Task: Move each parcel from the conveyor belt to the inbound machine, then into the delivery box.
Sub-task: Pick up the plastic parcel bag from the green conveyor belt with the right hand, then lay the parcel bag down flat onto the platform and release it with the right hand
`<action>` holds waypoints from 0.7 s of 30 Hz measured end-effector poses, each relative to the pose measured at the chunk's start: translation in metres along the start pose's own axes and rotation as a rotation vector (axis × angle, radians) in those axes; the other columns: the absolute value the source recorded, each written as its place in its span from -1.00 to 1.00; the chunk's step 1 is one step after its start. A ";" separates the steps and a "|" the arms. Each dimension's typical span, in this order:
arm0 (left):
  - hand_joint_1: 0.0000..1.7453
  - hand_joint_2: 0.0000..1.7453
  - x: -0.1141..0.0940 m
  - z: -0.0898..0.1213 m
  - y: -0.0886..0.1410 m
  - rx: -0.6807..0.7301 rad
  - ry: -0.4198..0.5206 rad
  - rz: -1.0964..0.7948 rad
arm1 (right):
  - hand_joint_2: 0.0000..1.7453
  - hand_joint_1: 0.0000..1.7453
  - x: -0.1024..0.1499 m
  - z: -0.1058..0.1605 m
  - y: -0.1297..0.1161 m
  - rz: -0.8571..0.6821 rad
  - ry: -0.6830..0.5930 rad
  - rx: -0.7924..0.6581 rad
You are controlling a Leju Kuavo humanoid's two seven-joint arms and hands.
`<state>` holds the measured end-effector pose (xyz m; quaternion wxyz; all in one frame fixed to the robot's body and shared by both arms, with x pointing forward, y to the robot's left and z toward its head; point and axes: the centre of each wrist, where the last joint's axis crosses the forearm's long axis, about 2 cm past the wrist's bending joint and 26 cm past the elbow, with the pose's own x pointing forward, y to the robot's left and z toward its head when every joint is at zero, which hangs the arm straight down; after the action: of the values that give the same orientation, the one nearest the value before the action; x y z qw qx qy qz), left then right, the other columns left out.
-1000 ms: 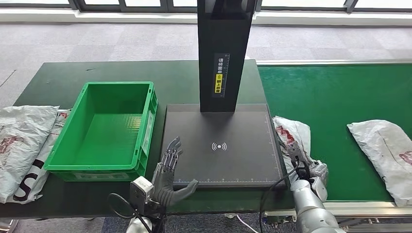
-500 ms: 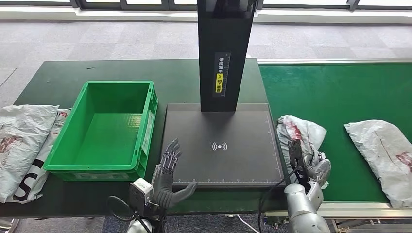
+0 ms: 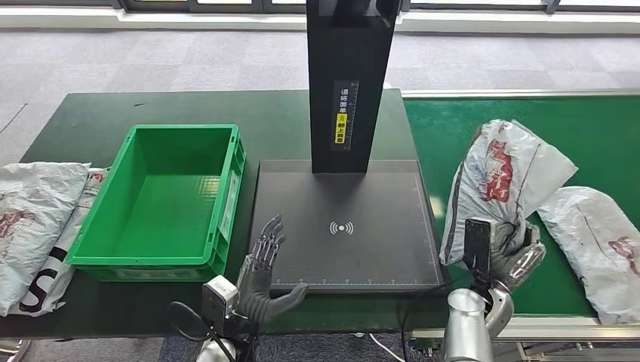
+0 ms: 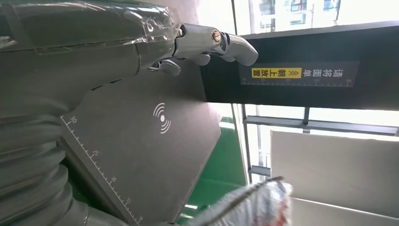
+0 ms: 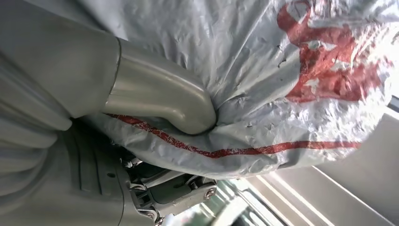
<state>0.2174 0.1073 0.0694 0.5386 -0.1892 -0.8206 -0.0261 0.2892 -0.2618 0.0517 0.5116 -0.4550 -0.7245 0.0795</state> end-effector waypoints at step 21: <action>-1.00 1.00 -0.002 -0.004 0.002 -0.016 0.004 -0.002 | 1.00 1.00 0.136 0.018 0.037 -0.485 -0.499 0.355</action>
<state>0.2222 0.1078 0.0686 0.5388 -0.1926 -0.8195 -0.0334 0.2870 -0.1335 0.1129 0.3945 -0.1418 -0.8880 0.1888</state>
